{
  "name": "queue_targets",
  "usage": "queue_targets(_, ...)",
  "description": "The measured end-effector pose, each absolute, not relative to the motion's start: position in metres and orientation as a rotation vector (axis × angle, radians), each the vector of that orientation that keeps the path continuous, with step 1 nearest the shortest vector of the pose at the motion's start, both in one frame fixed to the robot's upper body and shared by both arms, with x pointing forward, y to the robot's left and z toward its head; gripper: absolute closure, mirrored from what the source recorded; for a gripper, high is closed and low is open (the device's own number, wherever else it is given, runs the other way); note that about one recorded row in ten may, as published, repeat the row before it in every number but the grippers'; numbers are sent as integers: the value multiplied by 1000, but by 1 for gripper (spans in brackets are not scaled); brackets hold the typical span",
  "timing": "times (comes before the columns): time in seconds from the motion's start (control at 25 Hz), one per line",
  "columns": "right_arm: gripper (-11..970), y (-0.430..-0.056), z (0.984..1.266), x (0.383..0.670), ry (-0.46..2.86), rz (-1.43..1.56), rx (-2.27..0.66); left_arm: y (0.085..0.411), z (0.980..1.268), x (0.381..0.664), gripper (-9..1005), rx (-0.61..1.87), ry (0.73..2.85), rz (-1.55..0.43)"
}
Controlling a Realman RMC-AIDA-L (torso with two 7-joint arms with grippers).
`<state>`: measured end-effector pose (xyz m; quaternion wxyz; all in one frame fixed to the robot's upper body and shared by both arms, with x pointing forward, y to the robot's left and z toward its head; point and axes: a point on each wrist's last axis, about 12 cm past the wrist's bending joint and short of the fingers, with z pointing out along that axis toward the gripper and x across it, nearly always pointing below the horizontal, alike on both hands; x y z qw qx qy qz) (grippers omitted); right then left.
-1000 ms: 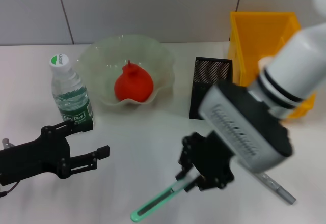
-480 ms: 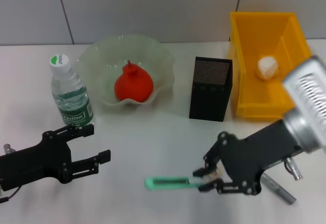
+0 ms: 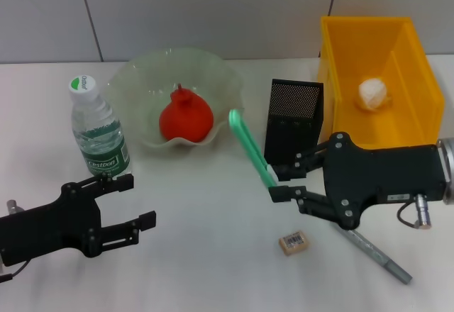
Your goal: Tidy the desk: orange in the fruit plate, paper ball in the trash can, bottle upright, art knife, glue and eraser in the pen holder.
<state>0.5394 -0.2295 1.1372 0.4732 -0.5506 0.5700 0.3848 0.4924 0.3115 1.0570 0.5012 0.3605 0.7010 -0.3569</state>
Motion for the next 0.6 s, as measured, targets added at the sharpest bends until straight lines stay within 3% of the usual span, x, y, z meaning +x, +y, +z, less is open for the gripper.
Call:
queue_targets(0.36,777,-241,1115,535,1431,1022,-1042,310,1055,490,183,900,1700,-871)
queue_targets(0.6,776,-259,1124,535,1351,943,-914,309,1055,489,183,916,1688,-861)
